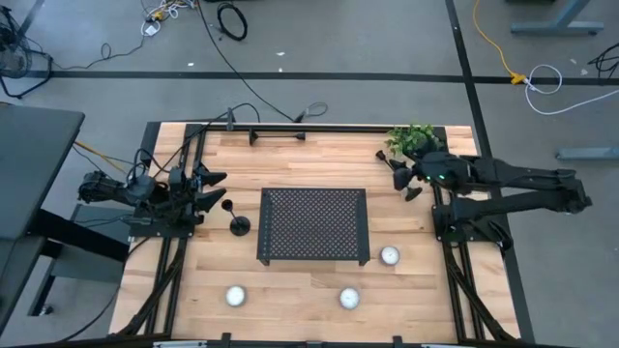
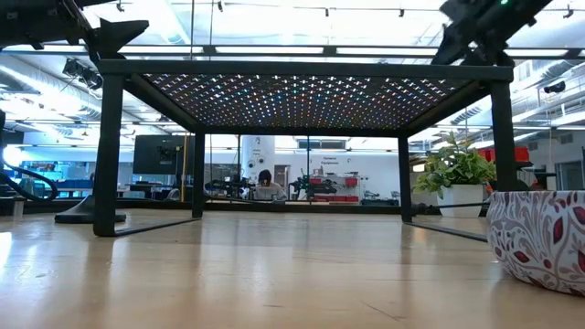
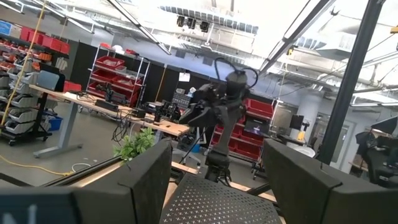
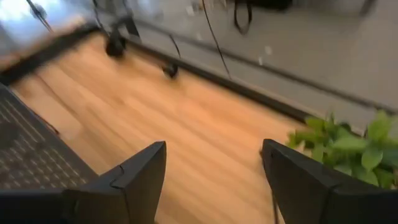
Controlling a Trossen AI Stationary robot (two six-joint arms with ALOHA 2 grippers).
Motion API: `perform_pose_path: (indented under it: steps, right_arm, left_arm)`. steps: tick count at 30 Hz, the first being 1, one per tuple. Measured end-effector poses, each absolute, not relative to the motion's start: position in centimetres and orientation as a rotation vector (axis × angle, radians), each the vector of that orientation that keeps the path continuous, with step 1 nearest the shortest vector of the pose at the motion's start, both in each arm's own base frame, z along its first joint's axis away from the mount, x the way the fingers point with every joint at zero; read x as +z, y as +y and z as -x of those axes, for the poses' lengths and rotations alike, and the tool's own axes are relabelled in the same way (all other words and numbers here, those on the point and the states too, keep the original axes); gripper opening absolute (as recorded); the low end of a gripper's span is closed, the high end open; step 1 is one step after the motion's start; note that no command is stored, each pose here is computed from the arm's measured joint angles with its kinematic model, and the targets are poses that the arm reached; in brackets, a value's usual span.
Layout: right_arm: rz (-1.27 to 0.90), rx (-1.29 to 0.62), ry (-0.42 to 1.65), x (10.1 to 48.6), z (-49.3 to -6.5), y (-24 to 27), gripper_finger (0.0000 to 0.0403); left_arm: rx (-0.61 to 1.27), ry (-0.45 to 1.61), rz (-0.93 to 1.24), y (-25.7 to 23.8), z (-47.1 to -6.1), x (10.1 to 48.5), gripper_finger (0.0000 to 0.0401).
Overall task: Pick & Place candle stick holders
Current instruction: Put the middle right black candle holder on the shelf
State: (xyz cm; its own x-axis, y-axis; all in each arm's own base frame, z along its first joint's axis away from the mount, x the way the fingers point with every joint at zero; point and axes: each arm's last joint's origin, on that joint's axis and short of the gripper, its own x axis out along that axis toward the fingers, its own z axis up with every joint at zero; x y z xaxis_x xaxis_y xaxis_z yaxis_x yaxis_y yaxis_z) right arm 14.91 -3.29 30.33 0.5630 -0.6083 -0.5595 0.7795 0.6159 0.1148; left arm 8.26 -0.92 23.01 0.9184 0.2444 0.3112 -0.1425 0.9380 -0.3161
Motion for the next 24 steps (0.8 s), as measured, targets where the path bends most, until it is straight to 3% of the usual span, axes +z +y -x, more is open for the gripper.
perform_pose_path:
  steps: [8,24]
  right_arm:
    - [-0.444,-0.836,0.749,29.1,-17.5,-6.0,0.0263]
    - [-0.548,-0.886,0.985,25.2,-19.5,-9.7,0.0263]
  left_arm:
    - [0.201,-0.355,0.293,-0.9,-8.3,23.0,0.0252]
    - [0.22,-0.349,0.294,-0.9,-8.3,22.9,0.0252]
